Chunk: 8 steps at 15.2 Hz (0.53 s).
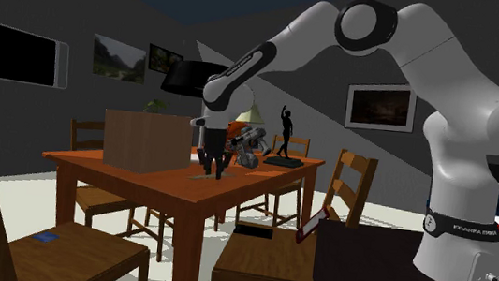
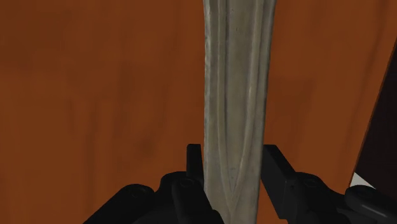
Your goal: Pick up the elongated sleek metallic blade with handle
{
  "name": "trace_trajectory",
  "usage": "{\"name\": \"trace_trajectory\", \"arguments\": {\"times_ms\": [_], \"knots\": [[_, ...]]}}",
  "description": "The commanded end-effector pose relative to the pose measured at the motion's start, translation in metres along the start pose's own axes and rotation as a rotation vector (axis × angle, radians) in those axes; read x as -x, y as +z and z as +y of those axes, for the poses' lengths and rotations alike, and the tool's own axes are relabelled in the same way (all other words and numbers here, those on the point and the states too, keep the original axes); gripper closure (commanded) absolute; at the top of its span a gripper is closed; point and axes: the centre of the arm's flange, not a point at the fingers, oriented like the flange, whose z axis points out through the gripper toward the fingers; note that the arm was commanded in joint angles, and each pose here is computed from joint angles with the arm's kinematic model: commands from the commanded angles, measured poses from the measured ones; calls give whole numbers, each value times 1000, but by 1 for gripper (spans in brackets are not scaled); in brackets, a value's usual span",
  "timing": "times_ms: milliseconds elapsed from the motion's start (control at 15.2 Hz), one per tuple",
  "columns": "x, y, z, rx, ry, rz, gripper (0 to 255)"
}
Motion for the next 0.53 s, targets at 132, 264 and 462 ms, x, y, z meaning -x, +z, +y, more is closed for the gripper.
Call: {"name": "trace_trajectory", "arguments": {"times_ms": [132, 264, 462], "knots": [[1, -21, -1, -1, 0, 0, 255], [1, -31, -1, -1, 0, 0, 255], [1, -47, -2, -1, 0, 0, 255]]}}
